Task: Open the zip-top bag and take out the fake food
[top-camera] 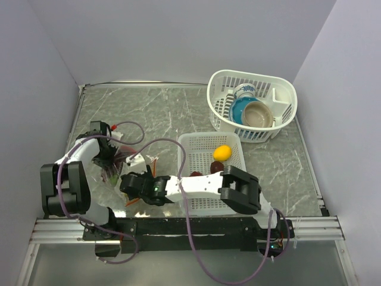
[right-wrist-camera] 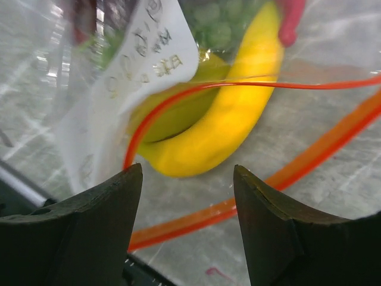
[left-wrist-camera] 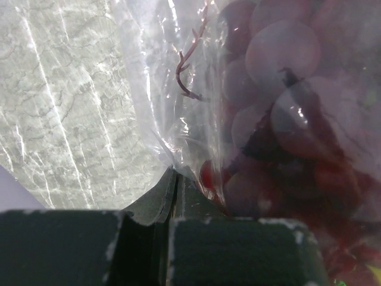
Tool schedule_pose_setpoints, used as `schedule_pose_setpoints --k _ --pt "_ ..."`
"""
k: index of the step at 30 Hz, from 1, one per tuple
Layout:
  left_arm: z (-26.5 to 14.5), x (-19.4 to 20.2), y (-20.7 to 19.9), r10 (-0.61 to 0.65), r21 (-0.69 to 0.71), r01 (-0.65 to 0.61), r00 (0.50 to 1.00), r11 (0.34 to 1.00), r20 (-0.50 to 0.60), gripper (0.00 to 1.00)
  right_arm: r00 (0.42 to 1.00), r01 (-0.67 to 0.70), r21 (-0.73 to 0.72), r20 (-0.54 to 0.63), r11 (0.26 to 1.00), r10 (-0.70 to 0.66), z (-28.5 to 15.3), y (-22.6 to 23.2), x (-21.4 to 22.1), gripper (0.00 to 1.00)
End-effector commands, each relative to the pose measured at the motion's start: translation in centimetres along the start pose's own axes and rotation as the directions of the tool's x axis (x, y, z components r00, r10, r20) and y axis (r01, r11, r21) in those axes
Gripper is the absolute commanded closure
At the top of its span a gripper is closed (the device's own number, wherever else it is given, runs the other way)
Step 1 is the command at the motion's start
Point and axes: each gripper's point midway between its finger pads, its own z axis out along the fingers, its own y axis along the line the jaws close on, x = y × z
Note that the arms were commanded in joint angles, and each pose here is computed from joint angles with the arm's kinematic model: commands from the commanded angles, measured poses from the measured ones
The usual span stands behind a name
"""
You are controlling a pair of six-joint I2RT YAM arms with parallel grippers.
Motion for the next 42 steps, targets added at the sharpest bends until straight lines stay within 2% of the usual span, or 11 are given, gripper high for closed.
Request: schedule_pose_setpoints --k 1,6,13,18,23,33,36,37,40,42 --pt "-1.0 -0.5 -0.1 0.009 0.008 -0.009 0.999 1.0 0.041 0.99 1.0 -0.015 0.007 -0.009 1.0 0.015 1.0 -0.1 -0.8 0.3" --pt "-1.0 -0.5 -0.3 0.01 0.02 -0.011 0.999 1.0 0.041 0.99 1.0 -0.019 0.036 0.001 0.999 0.019 2.1 -0.7 -1.3 0.27" --pt "-1.0 -0.3 -0.8 0.014 0.038 -0.015 0.999 0.999 0.04 0.99 0.999 -0.031 0.151 0.025 0.988 0.027 3.9 -1.5 -2.7 0.2" --pt "-1.0 0.0 -0.8 0.02 0.039 -0.022 0.999 0.999 0.038 0.99 1.0 -0.013 0.195 0.002 0.981 0.012 5.5 -2.1 -1.7 0.23" --pt "-1.1 0.2 -0.8 0.029 0.033 -0.03 0.999 0.999 0.039 0.99 1.0 0.008 0.281 -0.017 0.96 -0.004 5.3 -4.7 -0.2 0.25" --pt "-1.0 0.2 -1.1 0.026 0.047 -0.028 0.999 0.999 0.04 0.99 1.0 0.004 0.303 -0.023 0.953 0.004 5.0 -6.0 0.8 0.28" --pt "-1.2 0.4 -1.0 0.032 0.042 -0.034 0.999 0.999 0.037 0.99 1.0 -0.003 0.295 -0.008 0.955 0.006 4.9 -5.9 0.4 0.41" --pt "-1.2 0.4 -1.0 0.034 0.038 -0.035 0.999 0.999 0.037 0.99 1.0 -0.005 0.295 -0.002 0.955 0.006 4.5 -5.9 0.1 0.56" --pt "-1.2 0.4 -0.9 0.037 0.033 -0.038 0.999 0.999 0.038 0.99 1.0 -0.011 0.287 0.015 0.958 0.007 3.4 -6.2 -0.8 0.76" --pt "-1.1 0.4 -0.8 0.032 0.032 -0.034 0.999 0.999 0.037 0.99 1.0 0.008 0.284 0.006 0.959 -0.01 2.6 -6.8 -0.7 0.81"
